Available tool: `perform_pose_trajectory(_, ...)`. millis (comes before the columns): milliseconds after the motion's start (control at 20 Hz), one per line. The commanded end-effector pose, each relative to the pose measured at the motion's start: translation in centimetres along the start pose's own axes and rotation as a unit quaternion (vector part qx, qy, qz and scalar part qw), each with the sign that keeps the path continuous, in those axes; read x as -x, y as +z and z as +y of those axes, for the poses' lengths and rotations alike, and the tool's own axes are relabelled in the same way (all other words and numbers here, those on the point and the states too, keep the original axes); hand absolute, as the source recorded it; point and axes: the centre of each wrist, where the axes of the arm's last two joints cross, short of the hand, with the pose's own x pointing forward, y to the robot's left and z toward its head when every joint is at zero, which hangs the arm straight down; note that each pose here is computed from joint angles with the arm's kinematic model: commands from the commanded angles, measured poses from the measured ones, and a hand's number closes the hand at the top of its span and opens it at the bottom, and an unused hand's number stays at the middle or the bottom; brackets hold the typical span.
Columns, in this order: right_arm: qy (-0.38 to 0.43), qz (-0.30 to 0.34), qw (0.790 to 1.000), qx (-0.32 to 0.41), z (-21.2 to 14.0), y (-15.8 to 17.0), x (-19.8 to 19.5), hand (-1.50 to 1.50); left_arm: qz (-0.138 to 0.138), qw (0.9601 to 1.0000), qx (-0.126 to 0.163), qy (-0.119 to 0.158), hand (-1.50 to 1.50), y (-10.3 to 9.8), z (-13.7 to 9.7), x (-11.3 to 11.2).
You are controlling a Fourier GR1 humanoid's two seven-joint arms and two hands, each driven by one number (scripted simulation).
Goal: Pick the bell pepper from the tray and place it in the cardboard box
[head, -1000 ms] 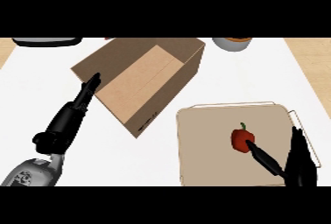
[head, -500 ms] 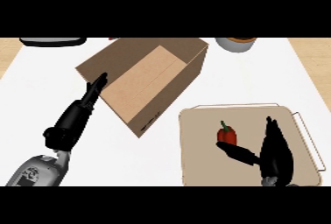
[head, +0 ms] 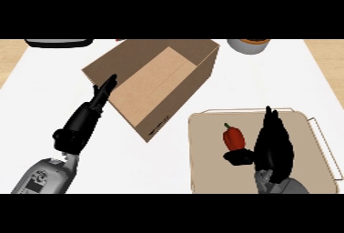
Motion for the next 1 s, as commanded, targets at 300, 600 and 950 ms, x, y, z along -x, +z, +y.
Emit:
perform_pose_trajectory(300, 0.04, 0.126, 0.991, -0.017, 1.1, -0.3, -1.1, -1.5, 0.024, 0.9993, 0.02, 0.019, 0.0, -0.2, -1.7, 1.1)
perform_pose_trajectory(600, 0.047, 0.108, 0.993, 0.008, 1.4, -0.3, -0.7, -1.5, 0.034, 0.9989, 0.023, 0.022, 0.0, -0.9, -0.5, 1.1)
perform_pose_trajectory(950, 0.058, 0.119, 0.991, -0.027, 2.3, -1.0, -0.7, -1.5, 0.019, 0.9995, 0.025, 0.008, 0.0, -0.6, -1.7, 0.9)
